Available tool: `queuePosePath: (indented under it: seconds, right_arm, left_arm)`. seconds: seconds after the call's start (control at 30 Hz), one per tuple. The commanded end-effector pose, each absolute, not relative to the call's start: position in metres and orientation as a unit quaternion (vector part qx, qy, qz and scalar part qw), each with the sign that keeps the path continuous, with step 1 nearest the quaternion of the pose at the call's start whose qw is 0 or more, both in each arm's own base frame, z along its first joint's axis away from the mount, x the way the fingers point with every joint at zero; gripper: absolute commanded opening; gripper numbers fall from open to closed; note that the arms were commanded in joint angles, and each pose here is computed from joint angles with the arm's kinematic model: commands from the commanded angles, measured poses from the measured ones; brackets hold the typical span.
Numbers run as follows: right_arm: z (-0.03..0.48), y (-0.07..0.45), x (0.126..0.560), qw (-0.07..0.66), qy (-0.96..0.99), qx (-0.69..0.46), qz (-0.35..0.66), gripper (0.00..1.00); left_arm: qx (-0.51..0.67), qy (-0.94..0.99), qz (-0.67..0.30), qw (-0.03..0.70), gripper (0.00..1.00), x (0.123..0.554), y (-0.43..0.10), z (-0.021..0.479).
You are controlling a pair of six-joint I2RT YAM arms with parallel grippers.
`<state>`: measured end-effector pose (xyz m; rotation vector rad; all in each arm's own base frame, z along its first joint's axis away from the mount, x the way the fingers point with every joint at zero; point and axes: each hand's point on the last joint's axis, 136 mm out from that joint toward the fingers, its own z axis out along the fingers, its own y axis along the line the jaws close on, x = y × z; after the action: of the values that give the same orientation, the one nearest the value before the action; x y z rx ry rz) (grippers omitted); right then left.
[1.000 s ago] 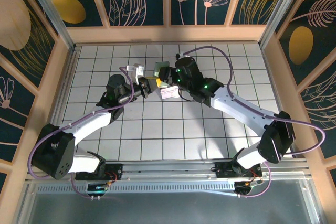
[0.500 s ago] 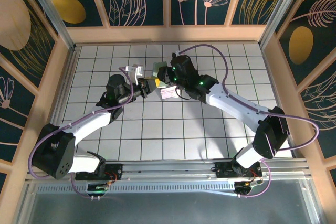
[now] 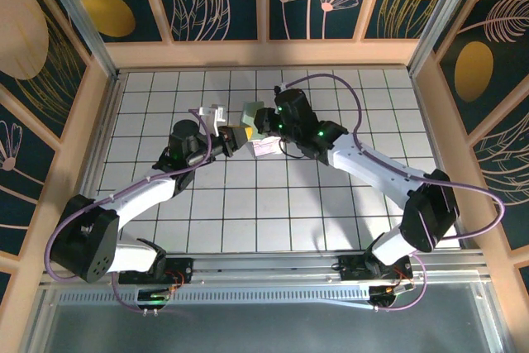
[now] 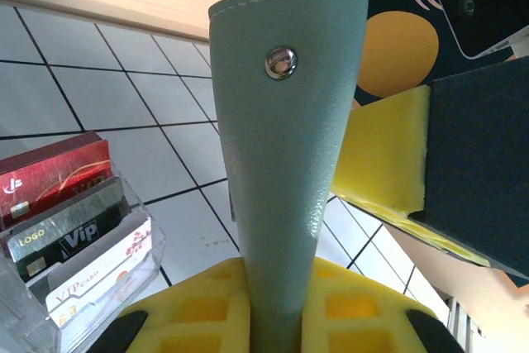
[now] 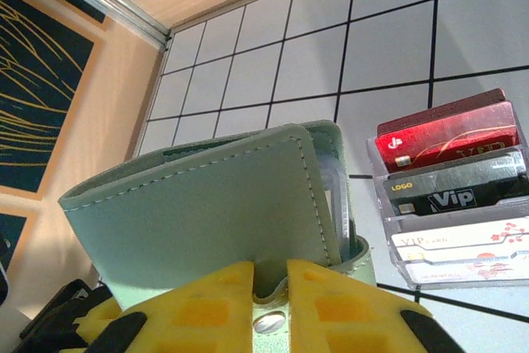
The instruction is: Take the credit cards out of the card holder
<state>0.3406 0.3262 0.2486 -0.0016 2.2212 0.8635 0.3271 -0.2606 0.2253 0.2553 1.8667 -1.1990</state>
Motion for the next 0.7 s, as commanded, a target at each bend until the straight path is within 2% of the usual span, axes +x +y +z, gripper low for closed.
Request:
queuePosePath:
  seconds: [0.0,0.1,0.37,0.67]
  right_arm:
    - [0.204,0.284,0.346,0.349,0.902,0.033,0.251,0.07]
    - [0.205,0.28,0.343,0.351,0.901,0.029,0.252,0.0]
    - [0.224,0.278,0.341,0.376,0.883,0.011,0.28,0.0]
    - [0.226,0.265,0.342,0.389,0.883,0.012,0.264,0.0]
  left_arm:
    - [0.127,0.655,-0.517,0.535,0.0,0.32,-0.256,0.31]
    - [0.121,0.659,-0.513,0.536,0.0,0.323,-0.255,0.308]
    - [0.112,0.669,-0.513,0.525,0.0,0.33,-0.258,0.301]
    - [0.103,0.672,-0.507,0.53,0.0,0.332,-0.254,0.299]
